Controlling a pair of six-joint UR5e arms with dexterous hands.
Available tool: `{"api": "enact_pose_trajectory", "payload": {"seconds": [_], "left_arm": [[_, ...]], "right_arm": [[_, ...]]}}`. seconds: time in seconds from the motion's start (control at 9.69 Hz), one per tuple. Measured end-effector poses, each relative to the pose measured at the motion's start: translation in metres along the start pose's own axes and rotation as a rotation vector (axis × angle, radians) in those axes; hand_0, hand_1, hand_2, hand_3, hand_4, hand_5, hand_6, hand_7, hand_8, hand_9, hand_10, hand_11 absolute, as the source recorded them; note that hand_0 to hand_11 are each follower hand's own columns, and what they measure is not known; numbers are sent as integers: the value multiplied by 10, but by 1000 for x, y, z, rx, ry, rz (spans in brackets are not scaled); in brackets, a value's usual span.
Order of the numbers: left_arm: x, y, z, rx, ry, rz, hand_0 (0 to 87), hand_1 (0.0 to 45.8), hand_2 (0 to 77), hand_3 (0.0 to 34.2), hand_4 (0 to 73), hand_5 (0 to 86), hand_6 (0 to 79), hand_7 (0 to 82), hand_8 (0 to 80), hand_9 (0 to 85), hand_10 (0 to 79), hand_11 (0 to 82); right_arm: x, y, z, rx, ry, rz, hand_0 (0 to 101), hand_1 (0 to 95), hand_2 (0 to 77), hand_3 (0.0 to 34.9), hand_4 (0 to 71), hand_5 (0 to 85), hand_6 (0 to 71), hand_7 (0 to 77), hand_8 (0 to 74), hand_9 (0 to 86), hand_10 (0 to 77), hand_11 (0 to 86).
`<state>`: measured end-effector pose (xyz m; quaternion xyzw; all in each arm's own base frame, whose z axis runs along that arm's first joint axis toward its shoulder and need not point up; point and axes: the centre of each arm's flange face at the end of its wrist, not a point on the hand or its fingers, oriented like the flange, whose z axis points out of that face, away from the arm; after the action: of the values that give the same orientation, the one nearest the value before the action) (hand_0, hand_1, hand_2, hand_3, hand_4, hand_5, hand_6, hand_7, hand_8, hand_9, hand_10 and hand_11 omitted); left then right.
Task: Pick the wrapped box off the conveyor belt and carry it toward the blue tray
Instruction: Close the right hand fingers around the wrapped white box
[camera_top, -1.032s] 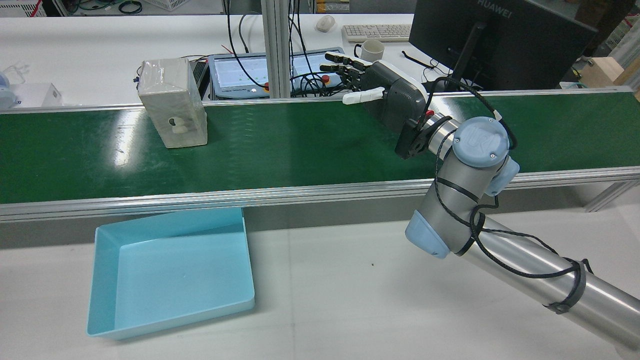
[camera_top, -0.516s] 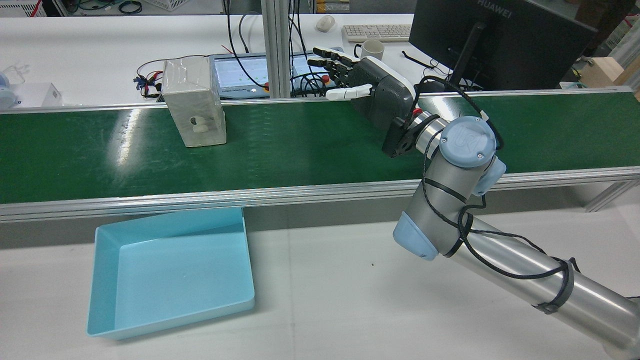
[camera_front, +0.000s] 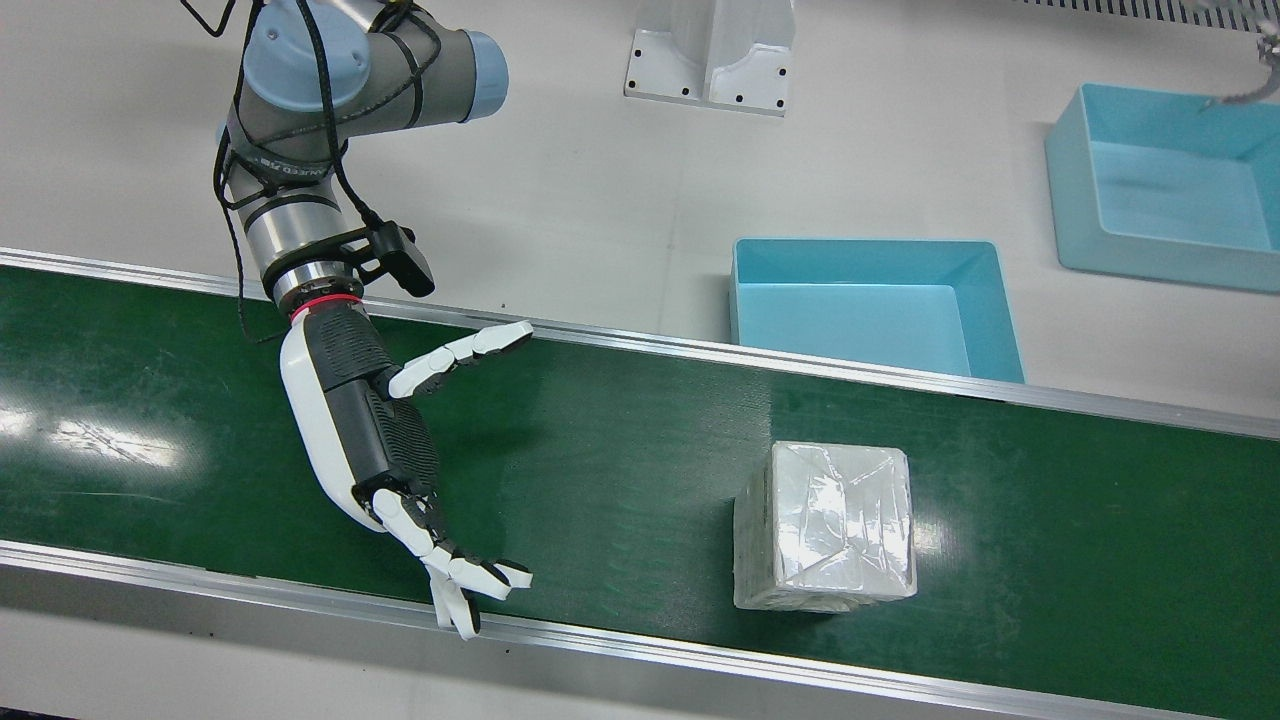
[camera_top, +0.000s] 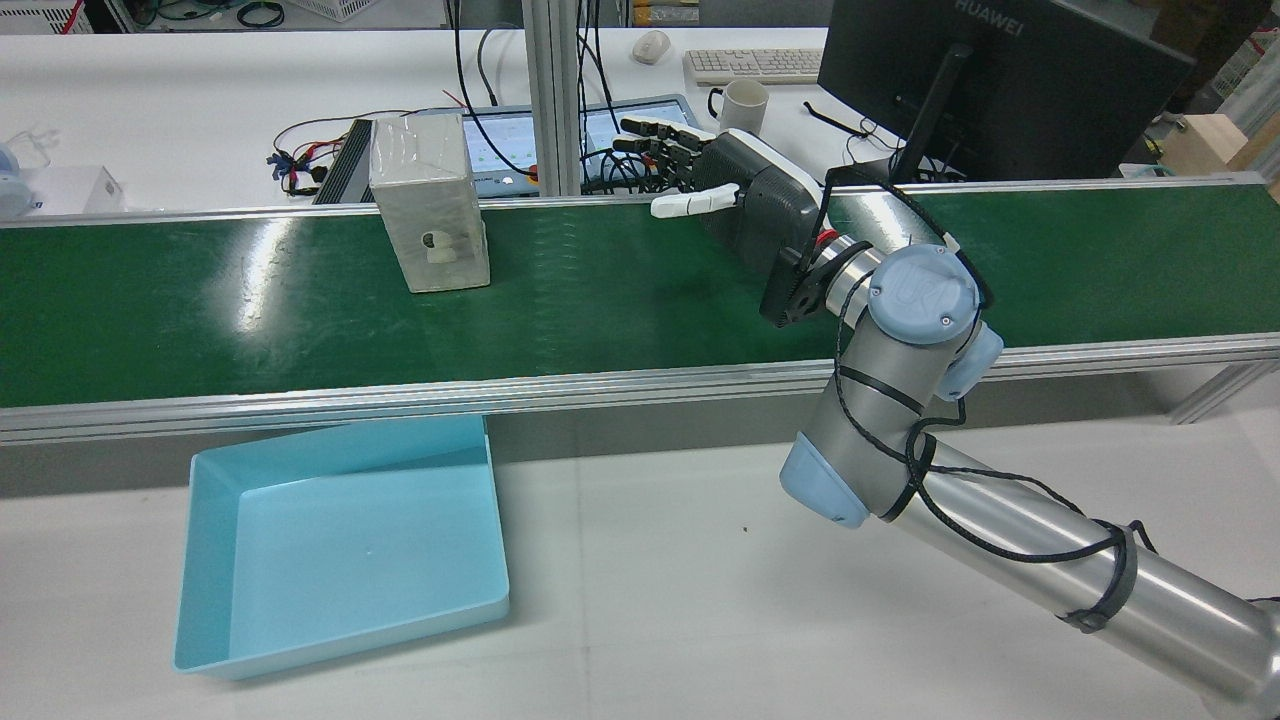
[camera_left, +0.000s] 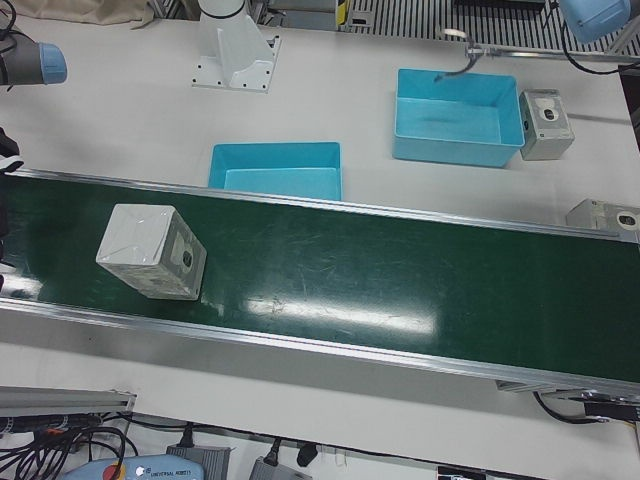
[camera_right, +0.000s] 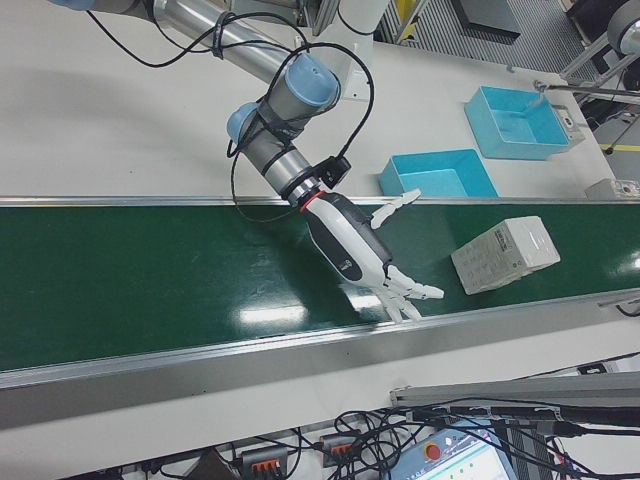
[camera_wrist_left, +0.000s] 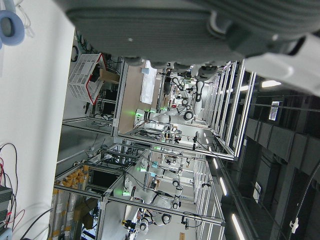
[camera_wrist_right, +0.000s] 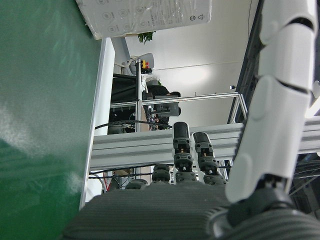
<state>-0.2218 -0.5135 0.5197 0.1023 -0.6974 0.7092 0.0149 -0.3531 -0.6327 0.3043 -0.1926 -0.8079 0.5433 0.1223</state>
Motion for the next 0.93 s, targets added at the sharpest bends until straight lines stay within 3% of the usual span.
{"api": "enact_pose_trajectory", "payload": {"seconds": [0.31,0.62,0.72,0.93], "left_arm": [[0,0,0,0,0,0,0,0,11,0,0,11,0,5,5,0,5,5],[0,0,0,0,0,0,0,0,11,0,0,11,5,5,5,5,0,5],[0,0,0,0,0,0,0,0,11,0,5,11,5,5,5,5,0,5],[0,0,0,0,0,0,0,0,11,0,5,11,5,5,5,5,5,5]], "right_arm": [[5,-5,3,12,2,-1,453,98,120,0,131,98,76,207,38,60,0,11],[8,15,16,-18,-8,-2,461,131,131,0,104,125,76,202,27,60,0,11],[9,22,20,-26,-8,-12,503,224,224,0,104,125,44,191,27,44,0,11],[7,26,20,-13,-8,-36,534,224,224,0,104,125,60,185,27,38,0,11]]}}
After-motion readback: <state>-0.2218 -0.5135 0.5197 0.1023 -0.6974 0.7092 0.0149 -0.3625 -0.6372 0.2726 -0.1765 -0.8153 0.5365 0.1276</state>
